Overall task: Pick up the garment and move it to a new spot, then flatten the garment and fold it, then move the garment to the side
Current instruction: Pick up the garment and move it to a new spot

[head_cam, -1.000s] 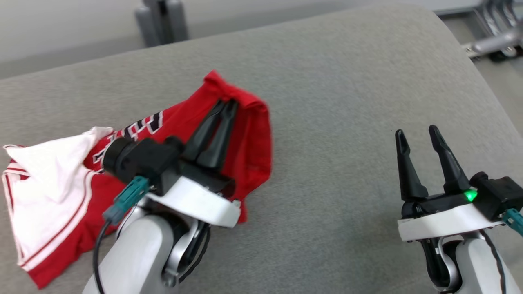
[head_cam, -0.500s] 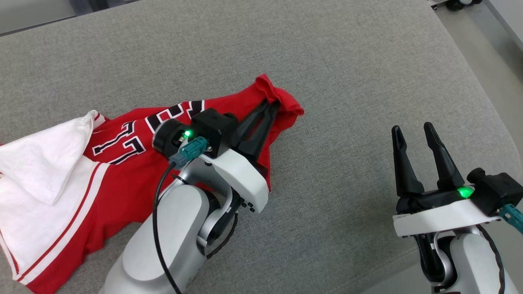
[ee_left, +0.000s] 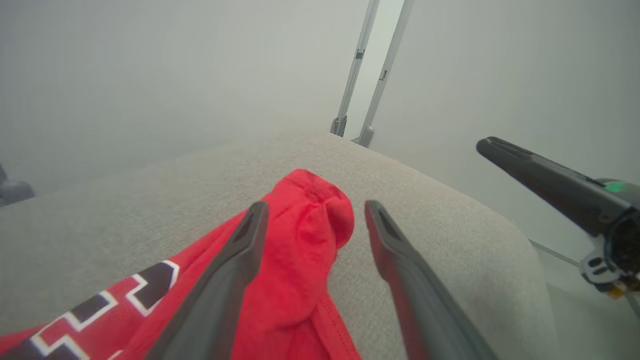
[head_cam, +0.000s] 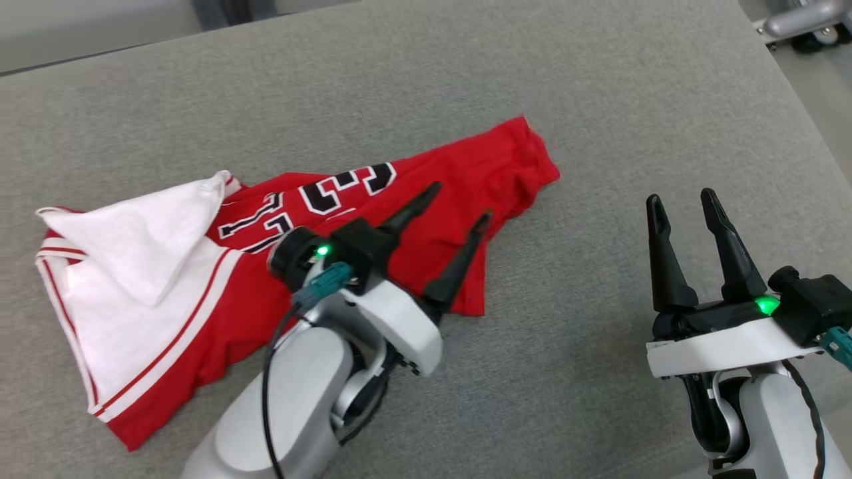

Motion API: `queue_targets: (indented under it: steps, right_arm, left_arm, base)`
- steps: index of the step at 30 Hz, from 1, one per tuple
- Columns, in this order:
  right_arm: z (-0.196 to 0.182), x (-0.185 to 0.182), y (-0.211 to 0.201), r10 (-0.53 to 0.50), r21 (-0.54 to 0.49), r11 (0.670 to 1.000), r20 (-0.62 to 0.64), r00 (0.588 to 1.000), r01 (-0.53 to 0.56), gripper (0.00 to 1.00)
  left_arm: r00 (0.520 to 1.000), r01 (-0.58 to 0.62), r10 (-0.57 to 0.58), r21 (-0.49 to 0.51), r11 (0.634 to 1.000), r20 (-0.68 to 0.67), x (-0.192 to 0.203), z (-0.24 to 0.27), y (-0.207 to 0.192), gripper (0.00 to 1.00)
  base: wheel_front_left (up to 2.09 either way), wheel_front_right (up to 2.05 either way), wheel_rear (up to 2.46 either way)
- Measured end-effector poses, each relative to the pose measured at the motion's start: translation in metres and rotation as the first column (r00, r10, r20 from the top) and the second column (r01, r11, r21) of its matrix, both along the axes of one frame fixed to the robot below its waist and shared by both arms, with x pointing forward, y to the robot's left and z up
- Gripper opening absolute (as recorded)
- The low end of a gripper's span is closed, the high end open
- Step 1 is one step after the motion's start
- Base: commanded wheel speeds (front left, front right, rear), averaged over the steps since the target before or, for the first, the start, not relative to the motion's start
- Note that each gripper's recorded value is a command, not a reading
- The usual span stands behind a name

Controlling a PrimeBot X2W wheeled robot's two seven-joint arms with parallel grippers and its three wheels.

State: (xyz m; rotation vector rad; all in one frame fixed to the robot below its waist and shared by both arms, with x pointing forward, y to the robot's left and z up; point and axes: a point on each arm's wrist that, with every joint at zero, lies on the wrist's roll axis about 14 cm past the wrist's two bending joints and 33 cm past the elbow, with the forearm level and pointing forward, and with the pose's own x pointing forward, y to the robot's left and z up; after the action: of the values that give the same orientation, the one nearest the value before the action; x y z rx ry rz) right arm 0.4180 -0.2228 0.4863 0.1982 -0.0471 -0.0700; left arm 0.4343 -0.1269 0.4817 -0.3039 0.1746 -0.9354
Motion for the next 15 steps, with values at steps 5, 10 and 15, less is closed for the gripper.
queue_targets:
  steps: [5,10,15]
  right_arm:
    - [0.007,0.005,0.012,0.035,-0.003,0.999,0.025,0.999,-0.035,1.00]
    - [0.012,0.009,0.024,0.073,-0.024,0.997,0.041,0.997,-0.072,1.00]
    - [0.015,0.009,0.036,0.105,-0.037,0.994,0.042,0.994,-0.103,1.00]
  left_arm:
    - [0.980,-0.184,0.183,0.012,0.983,0.072,0.024,0.009,0.052,1.00]
    - [0.912,-0.390,0.386,0.001,0.921,0.138,0.046,0.022,0.118,1.00]
    - [0.820,-0.550,0.540,0.001,0.835,0.187,0.054,0.036,0.181,1.00]
  base:
    - [0.00,0.00,0.00]
    - [0.00,0.00,0.00]
    - [0.00,0.00,0.00]
